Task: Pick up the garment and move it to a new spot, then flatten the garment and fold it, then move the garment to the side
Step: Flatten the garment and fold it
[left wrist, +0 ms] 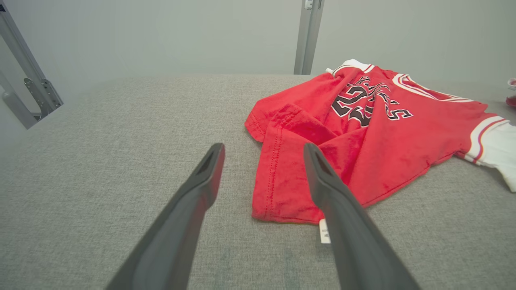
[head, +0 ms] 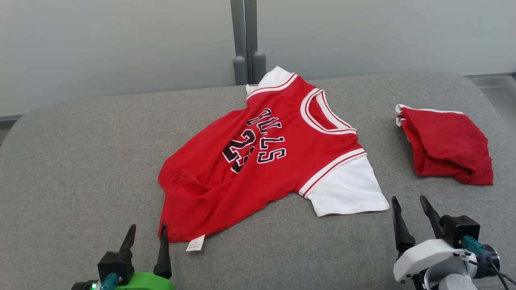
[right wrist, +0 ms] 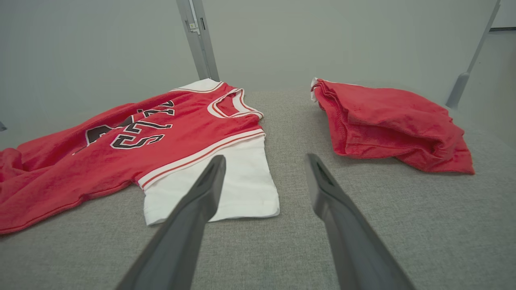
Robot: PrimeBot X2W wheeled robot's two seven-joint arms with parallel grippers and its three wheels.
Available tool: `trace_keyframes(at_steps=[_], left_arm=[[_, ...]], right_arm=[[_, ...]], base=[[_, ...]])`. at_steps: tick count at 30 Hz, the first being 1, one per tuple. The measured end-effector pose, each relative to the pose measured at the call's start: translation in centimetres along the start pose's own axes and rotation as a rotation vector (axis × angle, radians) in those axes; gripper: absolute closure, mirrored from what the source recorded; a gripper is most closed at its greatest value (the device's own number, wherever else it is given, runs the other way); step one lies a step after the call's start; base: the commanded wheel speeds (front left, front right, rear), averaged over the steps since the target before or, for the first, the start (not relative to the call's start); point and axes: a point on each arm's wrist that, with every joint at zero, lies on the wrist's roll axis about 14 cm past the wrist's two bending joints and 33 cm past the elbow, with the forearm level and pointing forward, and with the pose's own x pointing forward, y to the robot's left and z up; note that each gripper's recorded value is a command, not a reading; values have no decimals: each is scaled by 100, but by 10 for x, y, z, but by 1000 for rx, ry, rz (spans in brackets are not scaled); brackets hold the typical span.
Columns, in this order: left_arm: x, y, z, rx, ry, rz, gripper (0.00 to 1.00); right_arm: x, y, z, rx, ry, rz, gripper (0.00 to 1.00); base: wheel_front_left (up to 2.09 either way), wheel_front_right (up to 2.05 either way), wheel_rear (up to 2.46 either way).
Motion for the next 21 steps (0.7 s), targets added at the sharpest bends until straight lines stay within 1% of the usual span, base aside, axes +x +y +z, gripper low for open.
trace_keyframes(at_steps=[6, 10, 15, 18, 21], left_arm=[[-2, -1, -6, 4, 18, -4, 0], [0, -4, -19, -16, 61, -10, 0], [16, -6, -24, -36, 83, -19, 0], [21, -1, -36, -60, 125, 1, 0], [24, 2, -54, -60, 184, 7, 0]], right_arm=[[-1, 2, -5, 2, 14, 5, 0], [2, 2, -13, 4, 40, 4, 0], [13, 1, -23, -1, 71, 7, 0], [20, 1, -27, -3, 85, 10, 0], [26, 0, -31, -1, 95, 6, 0]], base=[[0, 0, 0], [0, 0, 0], [0, 0, 0], [0, 0, 0], [0, 0, 0]])
